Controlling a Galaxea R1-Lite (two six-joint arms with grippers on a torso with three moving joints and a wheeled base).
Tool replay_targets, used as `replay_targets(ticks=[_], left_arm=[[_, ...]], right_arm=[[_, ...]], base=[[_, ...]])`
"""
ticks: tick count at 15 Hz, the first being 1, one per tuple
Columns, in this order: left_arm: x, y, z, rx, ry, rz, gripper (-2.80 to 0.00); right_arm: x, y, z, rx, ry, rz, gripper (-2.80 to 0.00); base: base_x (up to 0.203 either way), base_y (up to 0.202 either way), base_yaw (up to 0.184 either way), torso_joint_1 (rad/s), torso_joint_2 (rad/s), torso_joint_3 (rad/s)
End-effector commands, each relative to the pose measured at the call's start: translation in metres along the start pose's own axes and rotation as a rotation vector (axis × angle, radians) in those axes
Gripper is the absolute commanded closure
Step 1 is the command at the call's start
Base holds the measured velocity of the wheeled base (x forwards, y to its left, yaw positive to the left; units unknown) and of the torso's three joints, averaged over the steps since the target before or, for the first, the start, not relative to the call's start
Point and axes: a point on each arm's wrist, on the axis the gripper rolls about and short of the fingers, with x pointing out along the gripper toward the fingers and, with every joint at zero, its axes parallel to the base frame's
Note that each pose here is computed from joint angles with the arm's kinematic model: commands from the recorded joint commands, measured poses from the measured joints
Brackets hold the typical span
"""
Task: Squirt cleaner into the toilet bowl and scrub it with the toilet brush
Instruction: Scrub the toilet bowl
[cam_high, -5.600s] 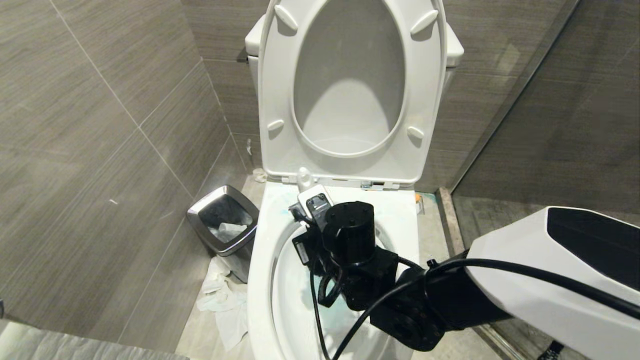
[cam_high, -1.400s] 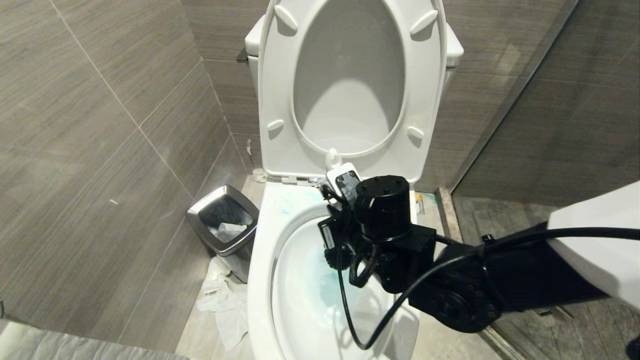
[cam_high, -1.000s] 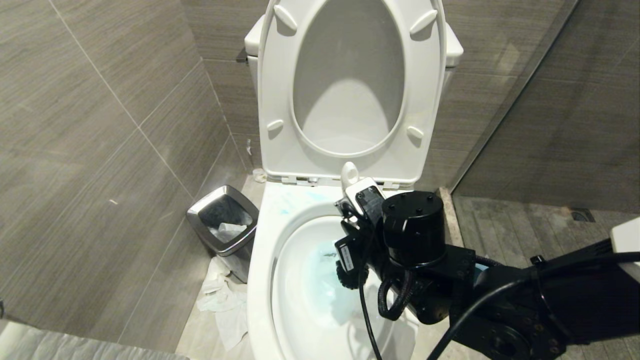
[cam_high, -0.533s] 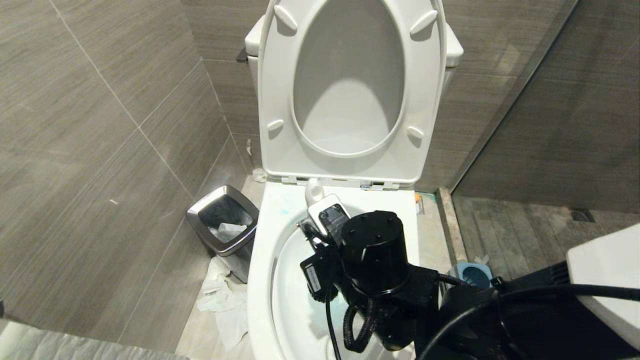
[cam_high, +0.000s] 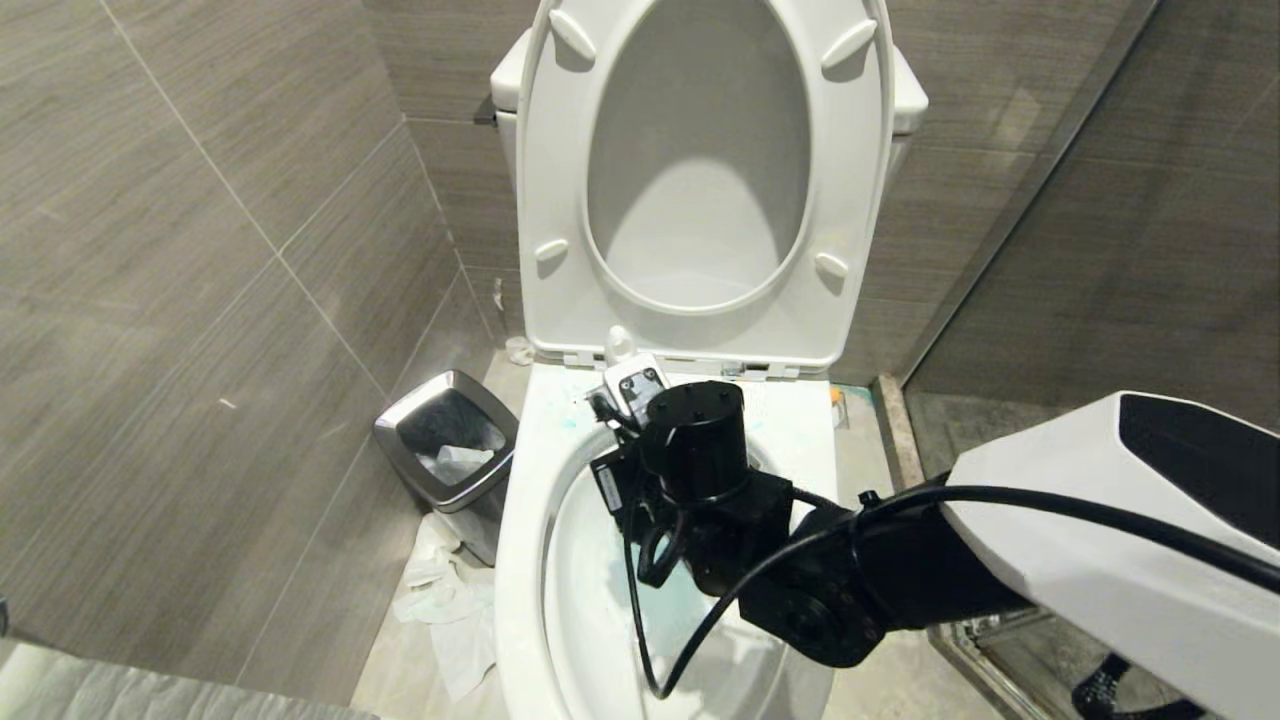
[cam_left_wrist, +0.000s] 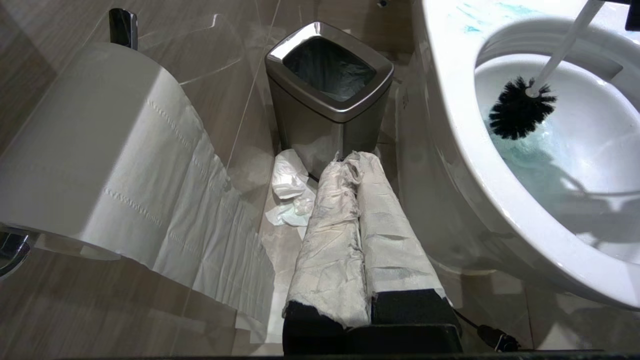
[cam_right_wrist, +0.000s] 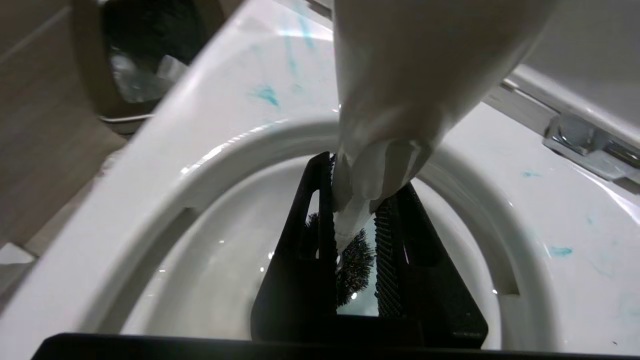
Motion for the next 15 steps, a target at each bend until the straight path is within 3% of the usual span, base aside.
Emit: replay_targets(ticks=[1,6,8,11,15], left_arm=[[0.001,0.0,-0.002,0.0,0.007,0.0,0.0],[0.001,0.0,-0.002,0.0,0.007,0.0,0.0],[0.001,0.0,-0.002,0.001,0.007,0.0,0.0],[0.001,0.0,-0.002,0.0,0.007,0.0,0.0],[0.001,0.0,-0.002,0.0,0.007,0.0,0.0]], right_arm=[[0.007,-0.012,-0.008,-0.003,0.02,-0.032,0.0],[-0.038,-0.049,-0.012,-0.017,0.09,-0.048,0.0],[-0.071,-0.052,-0.014,-0.013,0.109,-0.017,0.0],[-0.113,-0.028,-0.018,0.013,0.11,0.096,0.0],[-0.119,-0.005,-0.016,0.025,0.097,0.155,0.0]], base=[[0.0,0.0,0.0,0.0,0.0,0.0],[0.0,0.0,0.0,0.0,0.0,0.0],[0.0,0.0,0.0,0.0,0.0,0.0],[0.0,0.0,0.0,0.0,0.0,0.0],[0.0,0.0,0.0,0.0,0.0,0.0]])
